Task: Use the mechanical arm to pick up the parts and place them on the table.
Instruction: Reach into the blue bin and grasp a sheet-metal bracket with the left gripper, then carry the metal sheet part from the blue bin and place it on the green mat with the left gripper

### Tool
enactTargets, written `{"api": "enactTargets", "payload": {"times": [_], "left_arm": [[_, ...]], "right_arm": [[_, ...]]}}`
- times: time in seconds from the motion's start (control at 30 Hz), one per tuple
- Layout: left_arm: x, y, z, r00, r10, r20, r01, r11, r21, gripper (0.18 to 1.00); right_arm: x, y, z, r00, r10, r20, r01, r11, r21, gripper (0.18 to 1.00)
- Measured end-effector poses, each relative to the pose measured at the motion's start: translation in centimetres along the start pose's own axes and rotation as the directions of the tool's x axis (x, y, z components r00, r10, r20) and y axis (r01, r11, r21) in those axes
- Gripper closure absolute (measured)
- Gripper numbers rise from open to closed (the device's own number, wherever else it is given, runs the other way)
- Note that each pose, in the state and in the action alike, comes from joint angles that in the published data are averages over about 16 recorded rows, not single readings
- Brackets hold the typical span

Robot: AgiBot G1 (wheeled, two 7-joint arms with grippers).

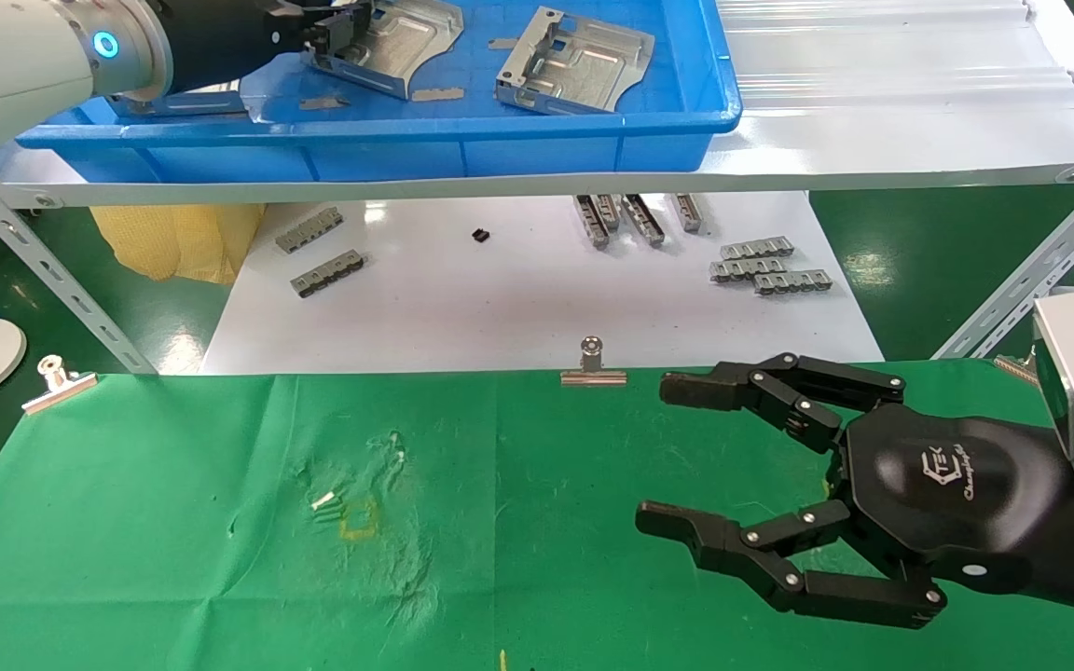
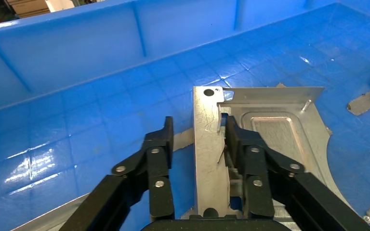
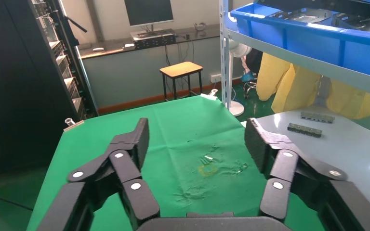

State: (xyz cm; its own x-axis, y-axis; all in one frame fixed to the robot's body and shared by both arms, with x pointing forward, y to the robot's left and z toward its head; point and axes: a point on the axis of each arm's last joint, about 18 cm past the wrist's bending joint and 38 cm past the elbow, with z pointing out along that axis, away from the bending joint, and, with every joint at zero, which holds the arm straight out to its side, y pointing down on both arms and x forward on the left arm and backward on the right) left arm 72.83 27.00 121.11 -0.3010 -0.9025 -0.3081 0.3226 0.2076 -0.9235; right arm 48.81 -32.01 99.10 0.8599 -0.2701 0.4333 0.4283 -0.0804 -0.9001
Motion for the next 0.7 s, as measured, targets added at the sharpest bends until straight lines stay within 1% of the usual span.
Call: {"api": "enactTargets", "payload": {"times": [0.13, 0.33, 0.5, 0.7], "left_arm": [[0.0, 0.0, 0.0, 1.0, 0.002, 0.001, -0.002, 1.0, -0.001, 0.746], [-0.1, -0.5, -0.1, 1.0, 0.005, -0.001, -0.005, 1.0, 0.01, 0.847], [0.0, -1.3, -0.5, 1.0, 0.014, -0.028, -0.013, 0.999, 0.035, 0.89], [0.5, -2.7, -1.7, 0.992, 0.05, -0.115, -0.04, 0.995, 0.087, 0.908]], "right_arm": [[0.0, 0.0, 0.0, 1.0, 0.0, 0.0, 0.0, 1.0, 0.0, 0.445], [0.0, 0.0, 0.0, 1.0, 0.0, 0.0, 0.0, 1.0, 0.0, 0.325], [0.0, 0.0, 0.0, 1.0, 0.0, 0.0, 0.0, 1.0, 0.0, 0.258], [0.0, 0.0, 0.0, 1.0, 0.0, 0.0, 0.0, 1.0, 0.0, 0.207]]}}
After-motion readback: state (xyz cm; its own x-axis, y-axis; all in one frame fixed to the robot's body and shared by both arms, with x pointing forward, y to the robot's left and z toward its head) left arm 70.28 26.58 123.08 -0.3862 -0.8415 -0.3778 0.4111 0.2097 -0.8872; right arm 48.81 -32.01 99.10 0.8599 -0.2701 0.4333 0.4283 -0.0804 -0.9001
